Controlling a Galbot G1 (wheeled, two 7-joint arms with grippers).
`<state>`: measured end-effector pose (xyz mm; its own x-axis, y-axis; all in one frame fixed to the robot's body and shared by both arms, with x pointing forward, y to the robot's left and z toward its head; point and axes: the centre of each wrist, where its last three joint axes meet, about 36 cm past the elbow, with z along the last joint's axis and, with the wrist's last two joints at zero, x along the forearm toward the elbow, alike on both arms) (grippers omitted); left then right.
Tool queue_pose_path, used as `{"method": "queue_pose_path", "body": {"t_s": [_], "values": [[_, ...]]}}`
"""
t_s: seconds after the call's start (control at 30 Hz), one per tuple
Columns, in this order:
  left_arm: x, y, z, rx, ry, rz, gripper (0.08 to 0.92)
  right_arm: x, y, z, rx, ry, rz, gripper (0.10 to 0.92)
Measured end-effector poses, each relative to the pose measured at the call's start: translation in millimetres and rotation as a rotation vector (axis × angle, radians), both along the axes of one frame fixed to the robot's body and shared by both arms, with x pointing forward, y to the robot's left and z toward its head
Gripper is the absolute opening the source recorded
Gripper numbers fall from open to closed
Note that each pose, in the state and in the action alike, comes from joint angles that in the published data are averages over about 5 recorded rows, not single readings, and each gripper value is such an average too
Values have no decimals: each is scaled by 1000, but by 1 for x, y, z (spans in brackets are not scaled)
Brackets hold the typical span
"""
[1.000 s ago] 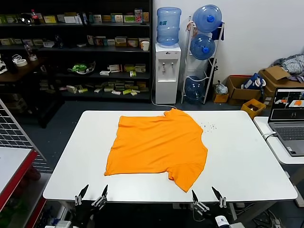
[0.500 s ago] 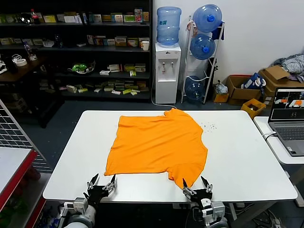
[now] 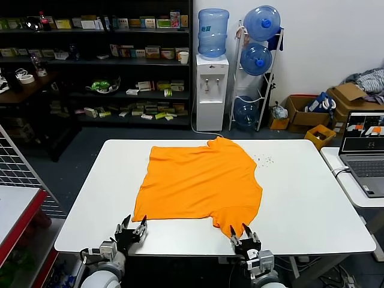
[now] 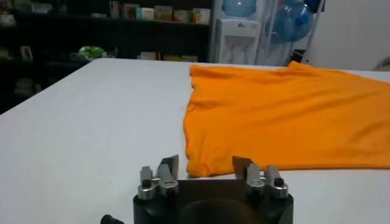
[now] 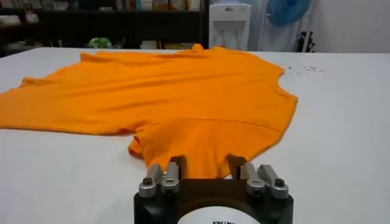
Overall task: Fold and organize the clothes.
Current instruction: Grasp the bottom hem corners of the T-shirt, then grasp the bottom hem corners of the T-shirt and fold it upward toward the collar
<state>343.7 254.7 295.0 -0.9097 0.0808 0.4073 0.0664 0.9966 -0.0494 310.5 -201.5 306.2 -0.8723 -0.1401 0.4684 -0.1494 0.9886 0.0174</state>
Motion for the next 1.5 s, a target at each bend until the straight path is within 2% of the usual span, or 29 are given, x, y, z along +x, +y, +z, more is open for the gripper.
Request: {"method": "queue_pose_path", "body": {"t_s": [0.27,0.5,0.73,1.03,1.2,1.33,1.5], "values": [[2,-5,-2,3,1,-7,300,-5,-1,1,-5,-6,-11,141],[-3,-9,3,0,0,-6,121,-17,-6,10,-9,-13,-19,125],[-21,-10,24,-7,-1,-9,105,-51,-21,32,-34,-8,-25,125],[-73,-12,57,-30,45,-16,105,-101,-34,63,-53,6,-14,125],[-96,-19,72,-57,66,-24,105,-111,-35,72,-46,-3,-17,125],[-101,-20,80,-75,63,-27,105,-104,-38,77,-45,-31,-27,125],[-92,-19,88,-99,39,-34,105,-78,-42,82,-35,-78,-43,125]]}}
